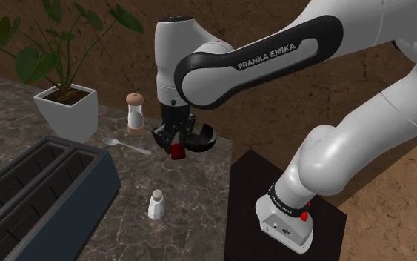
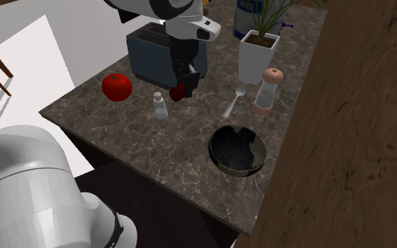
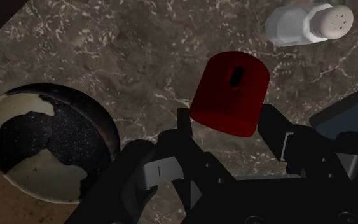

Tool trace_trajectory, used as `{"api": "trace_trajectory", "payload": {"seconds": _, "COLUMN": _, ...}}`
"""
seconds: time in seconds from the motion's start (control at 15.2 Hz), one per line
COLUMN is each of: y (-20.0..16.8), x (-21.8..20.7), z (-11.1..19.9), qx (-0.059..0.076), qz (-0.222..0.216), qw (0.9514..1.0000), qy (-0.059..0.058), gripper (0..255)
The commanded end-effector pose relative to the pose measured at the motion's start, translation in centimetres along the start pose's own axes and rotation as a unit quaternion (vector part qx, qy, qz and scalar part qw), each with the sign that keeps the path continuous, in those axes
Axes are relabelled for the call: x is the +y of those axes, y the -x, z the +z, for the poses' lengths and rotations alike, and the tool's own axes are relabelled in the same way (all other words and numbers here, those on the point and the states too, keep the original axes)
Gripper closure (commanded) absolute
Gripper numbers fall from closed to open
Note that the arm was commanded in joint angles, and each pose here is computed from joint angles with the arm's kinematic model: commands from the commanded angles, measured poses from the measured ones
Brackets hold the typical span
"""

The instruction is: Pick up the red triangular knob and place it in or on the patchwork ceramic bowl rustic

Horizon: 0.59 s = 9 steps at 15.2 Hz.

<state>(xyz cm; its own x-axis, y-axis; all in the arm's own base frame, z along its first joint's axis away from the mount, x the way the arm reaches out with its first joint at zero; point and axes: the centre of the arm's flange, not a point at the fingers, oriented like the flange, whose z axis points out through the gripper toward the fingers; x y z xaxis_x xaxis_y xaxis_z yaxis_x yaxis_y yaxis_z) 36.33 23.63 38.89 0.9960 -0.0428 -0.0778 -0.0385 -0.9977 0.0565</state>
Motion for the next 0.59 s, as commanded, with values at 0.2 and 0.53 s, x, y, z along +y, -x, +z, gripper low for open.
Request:
{"api": "trace_trajectory", "payload": {"seconds": 0.2, "y": -2.2, "x": 4.7, "z": -0.1, "qx": 0.000, "qz": 0.000, "qw": 1.0000, "qy": 0.000, "gripper": 255}}
{"api": "trace_trajectory", "payload": {"seconds": 0.53, "y": -5.0, "x": 10.7, "z": 0.1, "qx": 0.000, "qz": 0.000, "qw": 1.0000, "qy": 0.000, "gripper": 255}}
